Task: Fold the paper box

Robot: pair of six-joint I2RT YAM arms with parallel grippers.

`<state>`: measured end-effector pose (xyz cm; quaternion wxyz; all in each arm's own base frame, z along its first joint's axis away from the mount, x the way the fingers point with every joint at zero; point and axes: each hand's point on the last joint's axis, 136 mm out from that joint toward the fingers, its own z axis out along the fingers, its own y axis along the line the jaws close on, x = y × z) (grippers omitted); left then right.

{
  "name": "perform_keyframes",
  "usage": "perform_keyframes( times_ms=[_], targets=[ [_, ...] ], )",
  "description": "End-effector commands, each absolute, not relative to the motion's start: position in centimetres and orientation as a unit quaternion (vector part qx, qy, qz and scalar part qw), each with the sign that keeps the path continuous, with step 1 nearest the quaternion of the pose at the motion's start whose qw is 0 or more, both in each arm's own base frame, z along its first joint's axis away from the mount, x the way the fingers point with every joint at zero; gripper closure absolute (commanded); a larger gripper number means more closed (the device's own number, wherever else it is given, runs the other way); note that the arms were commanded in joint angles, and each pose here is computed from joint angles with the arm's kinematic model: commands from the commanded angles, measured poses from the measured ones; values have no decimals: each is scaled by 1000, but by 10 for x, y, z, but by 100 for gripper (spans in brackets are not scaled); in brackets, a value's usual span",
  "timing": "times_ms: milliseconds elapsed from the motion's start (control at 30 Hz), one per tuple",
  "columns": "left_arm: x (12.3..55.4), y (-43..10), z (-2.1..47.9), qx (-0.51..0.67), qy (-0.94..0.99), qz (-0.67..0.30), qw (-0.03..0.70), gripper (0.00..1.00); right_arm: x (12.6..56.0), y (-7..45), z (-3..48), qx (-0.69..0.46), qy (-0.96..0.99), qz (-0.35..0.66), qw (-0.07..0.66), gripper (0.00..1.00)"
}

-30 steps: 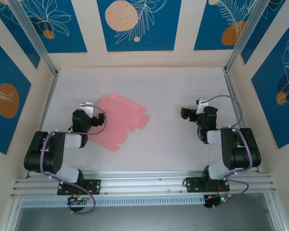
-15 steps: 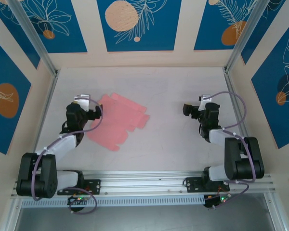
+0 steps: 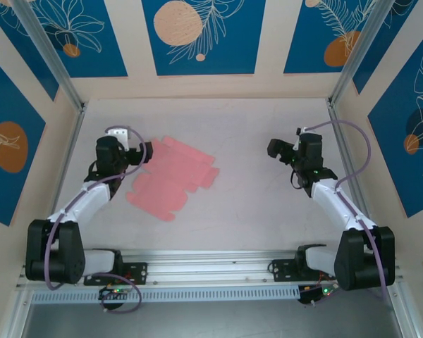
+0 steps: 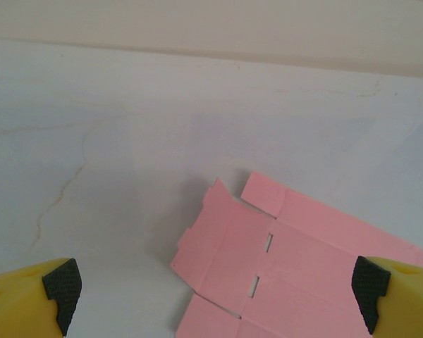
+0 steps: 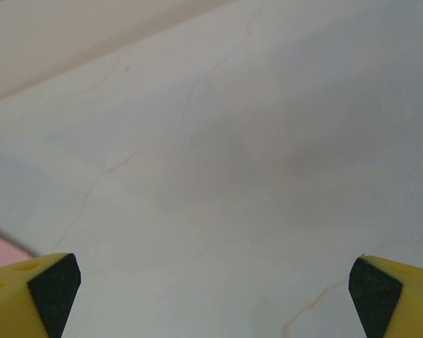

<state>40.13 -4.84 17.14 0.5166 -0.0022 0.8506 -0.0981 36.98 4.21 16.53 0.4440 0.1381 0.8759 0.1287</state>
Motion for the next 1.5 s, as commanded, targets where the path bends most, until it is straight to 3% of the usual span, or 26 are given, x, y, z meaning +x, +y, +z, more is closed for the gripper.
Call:
perform_keyframes(
  times_ms=[0,433,567,800,933,1200,1467],
  targets=[
    [403,-54,159,0,863,-123,490,0,346,66,153,176,897,163,370,0],
    [427,-75,90,-32,914,-184,359,0,327,202,116,133,919,301,219,0],
    [438,-71,84,-49,916,-182,354,0,335,239,103,105,925,313,187,10],
    [463,-59,66,-81,925,-215,303,6,346,276,88,73,934,316,152,19],
    [477,-61,54,-86,925,-253,270,19,351,282,86,67,934,318,147,20],
    [483,-82,49,-65,918,-303,247,32,353,272,83,73,938,306,147,19],
    [480,-117,49,-44,911,-309,271,85,361,253,92,54,931,322,161,10]
  ],
)
